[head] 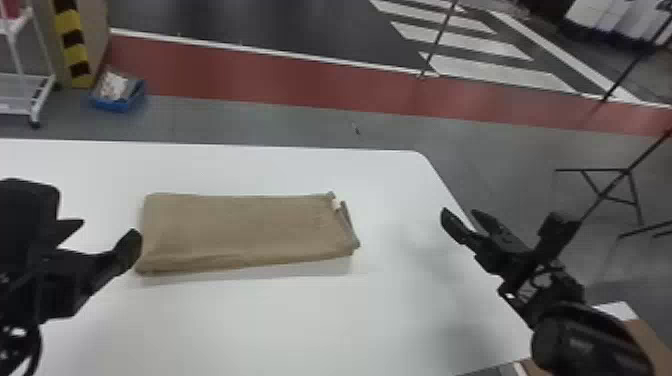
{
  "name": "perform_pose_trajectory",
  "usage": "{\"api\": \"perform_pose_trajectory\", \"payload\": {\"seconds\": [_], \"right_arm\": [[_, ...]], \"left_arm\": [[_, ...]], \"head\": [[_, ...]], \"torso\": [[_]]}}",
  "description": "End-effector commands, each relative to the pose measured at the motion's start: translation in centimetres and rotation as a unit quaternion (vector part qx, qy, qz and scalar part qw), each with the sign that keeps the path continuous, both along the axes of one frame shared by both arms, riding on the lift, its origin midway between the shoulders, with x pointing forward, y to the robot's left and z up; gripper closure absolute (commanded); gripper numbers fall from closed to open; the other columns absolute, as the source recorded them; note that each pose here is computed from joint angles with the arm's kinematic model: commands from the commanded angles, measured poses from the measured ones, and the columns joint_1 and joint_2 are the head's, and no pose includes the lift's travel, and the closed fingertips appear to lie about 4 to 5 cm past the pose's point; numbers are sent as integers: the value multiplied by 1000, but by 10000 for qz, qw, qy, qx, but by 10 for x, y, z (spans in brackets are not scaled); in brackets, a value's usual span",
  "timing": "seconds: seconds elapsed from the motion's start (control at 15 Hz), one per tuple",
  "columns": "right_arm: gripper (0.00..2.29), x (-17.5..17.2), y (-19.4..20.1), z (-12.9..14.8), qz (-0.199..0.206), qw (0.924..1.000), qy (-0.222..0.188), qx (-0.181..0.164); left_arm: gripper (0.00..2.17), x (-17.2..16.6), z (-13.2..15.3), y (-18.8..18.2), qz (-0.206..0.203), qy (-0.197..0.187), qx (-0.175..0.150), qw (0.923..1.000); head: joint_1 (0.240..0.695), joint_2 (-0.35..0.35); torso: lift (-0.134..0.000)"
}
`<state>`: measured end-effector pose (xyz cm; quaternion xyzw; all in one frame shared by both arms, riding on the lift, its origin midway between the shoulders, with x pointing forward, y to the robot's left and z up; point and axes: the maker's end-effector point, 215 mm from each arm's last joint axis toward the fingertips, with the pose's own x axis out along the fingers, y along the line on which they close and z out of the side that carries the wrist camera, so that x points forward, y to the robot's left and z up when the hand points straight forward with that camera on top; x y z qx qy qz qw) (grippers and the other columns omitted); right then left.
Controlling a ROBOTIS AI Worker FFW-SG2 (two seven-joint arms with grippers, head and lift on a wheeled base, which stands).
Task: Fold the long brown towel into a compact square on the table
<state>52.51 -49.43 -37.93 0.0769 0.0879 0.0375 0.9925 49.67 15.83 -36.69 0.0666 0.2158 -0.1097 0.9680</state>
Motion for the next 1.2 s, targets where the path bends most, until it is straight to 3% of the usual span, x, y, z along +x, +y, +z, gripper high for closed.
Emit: {"api": "perform_pose_trajectory", "payload": {"seconds": [0.0,0.27,0.4,0.47,0.53,0.6,0.8,1.13], "right_arm": [[181,17,33,-3,211,9997,134,68],[184,35,104,-3,613,9973,358,199],[184,41,119,-6,663,9966,426,228],[184,46,128,-6,729,9958,484,273],[184,48,138,-11,809,9945,595,308],[184,47,146,-16,864,9934,671,333],[184,54,156,-10,933,9929,645,366],[184,68,183,-28,1160,9859,1148,377]], "left_arm": [[87,19,8,-2,-67,-93,14,9999],[87,54,-2,-49,-450,-191,-40,9988],[248,65,-4,-77,-638,-247,-173,9975],[684,67,-9,-91,-794,-158,-251,9964],[1534,67,-9,-101,-849,-141,-269,9959],[2044,66,-13,-106,-884,-111,-239,9957],[2132,67,-21,-108,-941,92,-235,9952],[2132,64,-56,-101,-888,553,-127,9944]], "head": [[695,-350],[695,-289],[695,-276],[695,-276],[695,-280],[695,-282],[695,-279],[695,-256]], "torso": [[-128],[-128],[-128],[-128],[-128],[-128],[-128],[-128]]}}
